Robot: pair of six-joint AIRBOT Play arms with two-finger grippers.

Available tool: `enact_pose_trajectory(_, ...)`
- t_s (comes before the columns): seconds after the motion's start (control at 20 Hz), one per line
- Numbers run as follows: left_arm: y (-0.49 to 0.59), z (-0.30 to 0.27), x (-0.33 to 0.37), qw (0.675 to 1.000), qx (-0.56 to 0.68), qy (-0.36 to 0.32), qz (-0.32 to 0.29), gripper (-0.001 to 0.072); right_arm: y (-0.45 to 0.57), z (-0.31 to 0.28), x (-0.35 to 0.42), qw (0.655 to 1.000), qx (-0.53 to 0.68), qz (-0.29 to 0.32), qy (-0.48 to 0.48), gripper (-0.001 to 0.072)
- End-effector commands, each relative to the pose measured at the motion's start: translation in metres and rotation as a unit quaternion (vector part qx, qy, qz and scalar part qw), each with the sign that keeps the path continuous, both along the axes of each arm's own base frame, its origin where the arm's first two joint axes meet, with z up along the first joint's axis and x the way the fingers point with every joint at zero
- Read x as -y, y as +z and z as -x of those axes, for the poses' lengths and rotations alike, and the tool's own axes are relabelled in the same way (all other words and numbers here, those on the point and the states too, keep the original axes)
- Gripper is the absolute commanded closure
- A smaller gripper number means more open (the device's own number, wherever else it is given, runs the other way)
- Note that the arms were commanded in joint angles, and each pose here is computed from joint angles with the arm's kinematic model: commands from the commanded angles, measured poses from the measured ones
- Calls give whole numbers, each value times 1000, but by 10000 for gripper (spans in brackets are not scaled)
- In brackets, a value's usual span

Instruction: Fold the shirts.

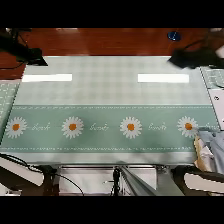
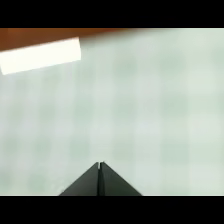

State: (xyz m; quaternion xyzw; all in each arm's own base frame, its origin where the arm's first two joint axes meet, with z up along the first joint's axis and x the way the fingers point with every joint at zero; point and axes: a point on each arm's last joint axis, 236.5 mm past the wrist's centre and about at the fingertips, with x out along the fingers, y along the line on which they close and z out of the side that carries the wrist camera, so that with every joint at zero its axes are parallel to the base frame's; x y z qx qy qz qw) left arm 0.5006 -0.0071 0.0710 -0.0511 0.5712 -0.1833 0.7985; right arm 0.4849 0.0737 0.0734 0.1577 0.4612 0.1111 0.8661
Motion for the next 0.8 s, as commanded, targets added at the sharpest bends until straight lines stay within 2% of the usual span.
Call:
enact_pose_trajectory(0.0,19,18,21,997,-2,-13,-81,683,-72,79,-12,951,-215,213,73,692)
enact_pose_trajectory(0.15,14,28,69,993,-10,-68,-93,683,-68,98,5,944,-256,200,64,692)
enact_pose_trajectory(0.25,1,38,89,983,-20,-103,-149,683,-66,107,10,941,-276,183,62,692)
enact_pose_trajectory(0.35,-5,44,119,977,-18,-138,-161,680,-65,110,12,940,-280,180,75,692)
enact_pose_trajectory(0.4,-8,47,134,975,-17,-154,-161,617,-65,110,12,939,-278,183,84,691)
enact_pose_trajectory(0.45,-11,50,144,973,-19,-165,-162,469,-65,109,11,939,-274,186,95,688)
enact_pose_trajectory(0.5,-15,53,153,971,-21,-174,-162,321,-65,106,11,940,-266,188,101,649)
enact_pose_trajectory(0.55,-18,55,159,970,-24,-177,-162,241,-65,103,10,941,-257,191,109,570)
enact_pose_trajectory(0.75,-24,57,167,969,-30,-182,-162,224,-62,72,8,953,-188,203,124,481)
